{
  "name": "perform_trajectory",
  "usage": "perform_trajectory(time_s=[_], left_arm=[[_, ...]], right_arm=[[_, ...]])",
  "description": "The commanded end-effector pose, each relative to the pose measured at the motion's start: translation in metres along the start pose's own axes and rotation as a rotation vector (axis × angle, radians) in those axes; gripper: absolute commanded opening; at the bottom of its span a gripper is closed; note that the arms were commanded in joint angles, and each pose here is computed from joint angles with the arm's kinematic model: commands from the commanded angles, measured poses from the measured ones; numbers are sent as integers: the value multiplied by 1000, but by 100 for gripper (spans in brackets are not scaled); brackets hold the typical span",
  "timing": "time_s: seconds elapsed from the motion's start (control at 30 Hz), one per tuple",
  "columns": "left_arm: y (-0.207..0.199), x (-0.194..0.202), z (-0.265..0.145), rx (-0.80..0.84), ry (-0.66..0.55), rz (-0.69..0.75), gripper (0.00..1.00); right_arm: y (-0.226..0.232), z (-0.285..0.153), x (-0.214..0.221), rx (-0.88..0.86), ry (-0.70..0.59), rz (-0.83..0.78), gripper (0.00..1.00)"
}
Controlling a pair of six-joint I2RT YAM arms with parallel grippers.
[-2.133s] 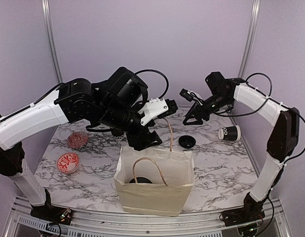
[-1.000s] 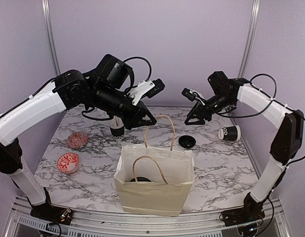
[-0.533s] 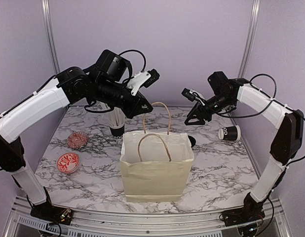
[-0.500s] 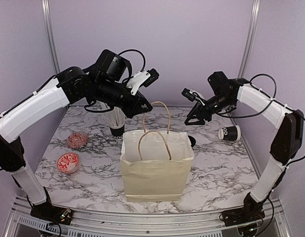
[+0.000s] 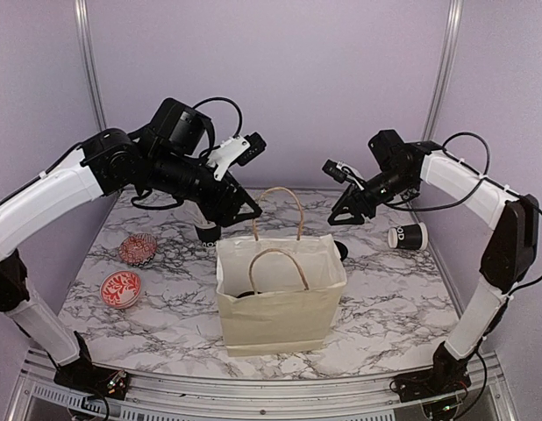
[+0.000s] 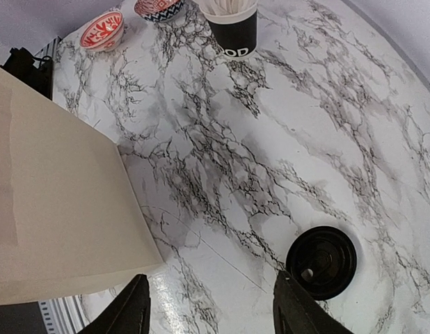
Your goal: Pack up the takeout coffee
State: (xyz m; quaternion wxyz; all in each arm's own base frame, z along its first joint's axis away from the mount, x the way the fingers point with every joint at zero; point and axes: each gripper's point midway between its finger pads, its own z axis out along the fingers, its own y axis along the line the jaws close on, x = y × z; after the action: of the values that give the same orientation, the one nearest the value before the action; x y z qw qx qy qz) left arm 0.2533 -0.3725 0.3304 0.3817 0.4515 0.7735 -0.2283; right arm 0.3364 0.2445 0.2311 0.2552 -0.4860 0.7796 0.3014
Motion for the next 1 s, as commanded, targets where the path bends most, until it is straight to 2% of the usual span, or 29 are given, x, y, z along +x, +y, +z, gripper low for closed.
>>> perform_trajectory(time_s=[0.0, 0.1, 0.27, 0.33, 0.43, 0.67, 0.97], left_arm=[[-16, -2, -60, 59, -100, 41, 71], [14, 8, -75, -107, -104, -1, 75], [110, 43, -59, -452, 31, -209, 68], [136, 55, -49, -507, 66, -291, 64], [162, 63, -31, -515, 82, -380, 62], [200, 72, -5, -587, 110, -451, 59], [214, 83, 6, -605, 138, -478, 48]], right_arm=[[3, 0, -3, -12, -19, -9, 58], [2, 1, -2, -17, -17, -5, 59], [2, 2, -2, -17, -15, -8, 58], [2, 1, -3, -14, -17, -11, 58], [4, -1, -4, -14, -23, -15, 58], [9, -5, -4, -11, -37, -26, 58], [9, -3, -3, -22, -41, -31, 58]])
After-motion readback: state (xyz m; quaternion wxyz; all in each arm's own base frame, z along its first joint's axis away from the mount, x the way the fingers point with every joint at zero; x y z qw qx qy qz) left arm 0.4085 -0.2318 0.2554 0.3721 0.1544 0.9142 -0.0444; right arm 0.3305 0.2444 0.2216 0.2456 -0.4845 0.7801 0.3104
